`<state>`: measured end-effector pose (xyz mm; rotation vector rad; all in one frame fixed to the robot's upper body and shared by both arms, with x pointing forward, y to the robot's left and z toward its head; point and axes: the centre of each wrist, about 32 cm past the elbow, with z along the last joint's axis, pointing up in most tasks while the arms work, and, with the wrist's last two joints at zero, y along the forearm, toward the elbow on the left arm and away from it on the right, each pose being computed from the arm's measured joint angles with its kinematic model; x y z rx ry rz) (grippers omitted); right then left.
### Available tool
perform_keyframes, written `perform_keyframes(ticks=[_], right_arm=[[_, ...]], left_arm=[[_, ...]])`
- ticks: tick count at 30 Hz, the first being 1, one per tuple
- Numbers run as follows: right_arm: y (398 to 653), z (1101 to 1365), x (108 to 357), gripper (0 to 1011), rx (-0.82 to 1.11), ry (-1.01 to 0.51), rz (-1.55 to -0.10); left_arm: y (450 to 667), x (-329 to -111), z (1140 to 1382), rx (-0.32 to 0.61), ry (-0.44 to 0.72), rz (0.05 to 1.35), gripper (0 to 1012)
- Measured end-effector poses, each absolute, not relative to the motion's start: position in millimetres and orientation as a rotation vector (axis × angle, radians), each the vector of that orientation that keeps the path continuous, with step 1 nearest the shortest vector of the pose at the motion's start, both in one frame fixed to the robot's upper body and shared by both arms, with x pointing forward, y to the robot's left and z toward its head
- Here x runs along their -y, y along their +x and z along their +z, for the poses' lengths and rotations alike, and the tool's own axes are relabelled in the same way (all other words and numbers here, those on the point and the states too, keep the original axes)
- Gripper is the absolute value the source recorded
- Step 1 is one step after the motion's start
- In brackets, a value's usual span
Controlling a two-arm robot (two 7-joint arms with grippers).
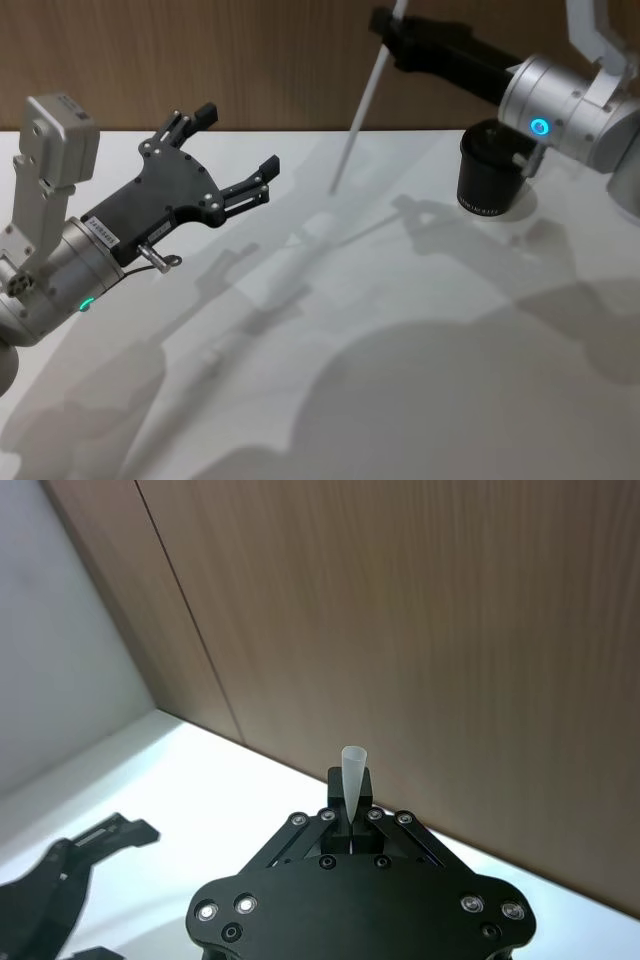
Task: Pick up the straw with one hand, pass it to the other hand, and insert it into the cup.
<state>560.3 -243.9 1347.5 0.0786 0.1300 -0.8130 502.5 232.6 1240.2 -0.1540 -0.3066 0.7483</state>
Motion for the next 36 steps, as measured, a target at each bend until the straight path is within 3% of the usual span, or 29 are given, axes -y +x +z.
perform_keyframes(ticks=[18, 36], right_arm=[[545.4, 1381.1, 272.7, 7, 0.188, -0.096, -0.991], [547.6, 1394.6, 300.8, 7, 0.278, -0.106, -1.061]], left_arm=[[502.5, -232.6, 1240.2, 0.307, -0.154, 0.748, 1003], [502.5, -232.6, 1240.2, 0.307, -0.154, 0.748, 1003]])
